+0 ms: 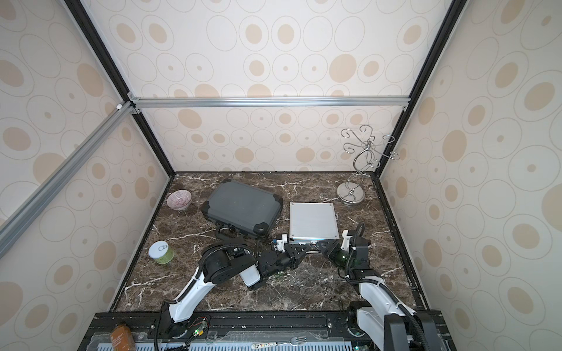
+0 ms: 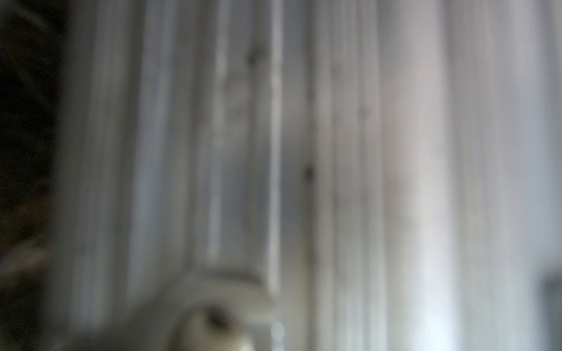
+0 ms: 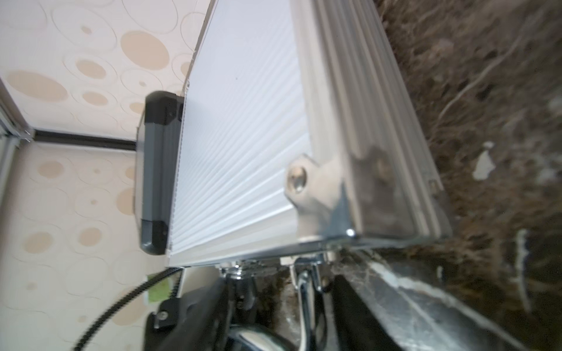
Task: Open the poker set cases
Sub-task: Pick up the poker set case from the center of the board.
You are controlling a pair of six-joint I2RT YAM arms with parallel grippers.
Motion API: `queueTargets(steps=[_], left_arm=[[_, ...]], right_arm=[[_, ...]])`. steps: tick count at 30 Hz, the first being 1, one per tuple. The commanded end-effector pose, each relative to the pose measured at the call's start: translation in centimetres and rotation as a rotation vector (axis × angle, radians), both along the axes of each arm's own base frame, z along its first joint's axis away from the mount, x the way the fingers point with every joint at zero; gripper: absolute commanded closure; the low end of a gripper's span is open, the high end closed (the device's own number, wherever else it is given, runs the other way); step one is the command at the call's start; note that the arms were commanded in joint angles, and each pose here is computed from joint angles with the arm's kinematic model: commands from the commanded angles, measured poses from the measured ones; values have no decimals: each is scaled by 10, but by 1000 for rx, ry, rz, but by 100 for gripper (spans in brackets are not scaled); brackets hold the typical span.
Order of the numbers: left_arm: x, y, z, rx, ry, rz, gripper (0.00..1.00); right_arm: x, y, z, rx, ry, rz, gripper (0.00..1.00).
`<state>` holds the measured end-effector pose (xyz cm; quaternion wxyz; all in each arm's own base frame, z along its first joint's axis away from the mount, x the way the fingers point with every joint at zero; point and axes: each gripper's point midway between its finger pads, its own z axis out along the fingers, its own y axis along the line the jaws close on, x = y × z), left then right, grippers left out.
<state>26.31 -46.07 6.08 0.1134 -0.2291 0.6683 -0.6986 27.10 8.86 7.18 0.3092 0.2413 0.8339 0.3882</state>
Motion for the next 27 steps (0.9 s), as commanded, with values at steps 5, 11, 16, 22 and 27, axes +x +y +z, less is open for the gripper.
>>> queueTargets(steps=[5, 11, 16, 22, 27], left_arm=[[-5, -8, -41, 60, 195, -24, 100], [-1, -16, -17, -21, 193, -31, 100], [1, -22, 3, -63, 178, -40, 100], [3, -23, 15, -107, 184, -38, 100], [5, -25, 31, -152, 175, -41, 100]], right_arm=[[-3, 7, 2, 72, -19, 5, 15], [-3, 13, 5, 120, -25, 14, 6], [3, 18, 11, 160, -48, 20, 5], [12, 22, 18, 206, -79, 16, 5], [16, 23, 18, 234, -75, 13, 5]])
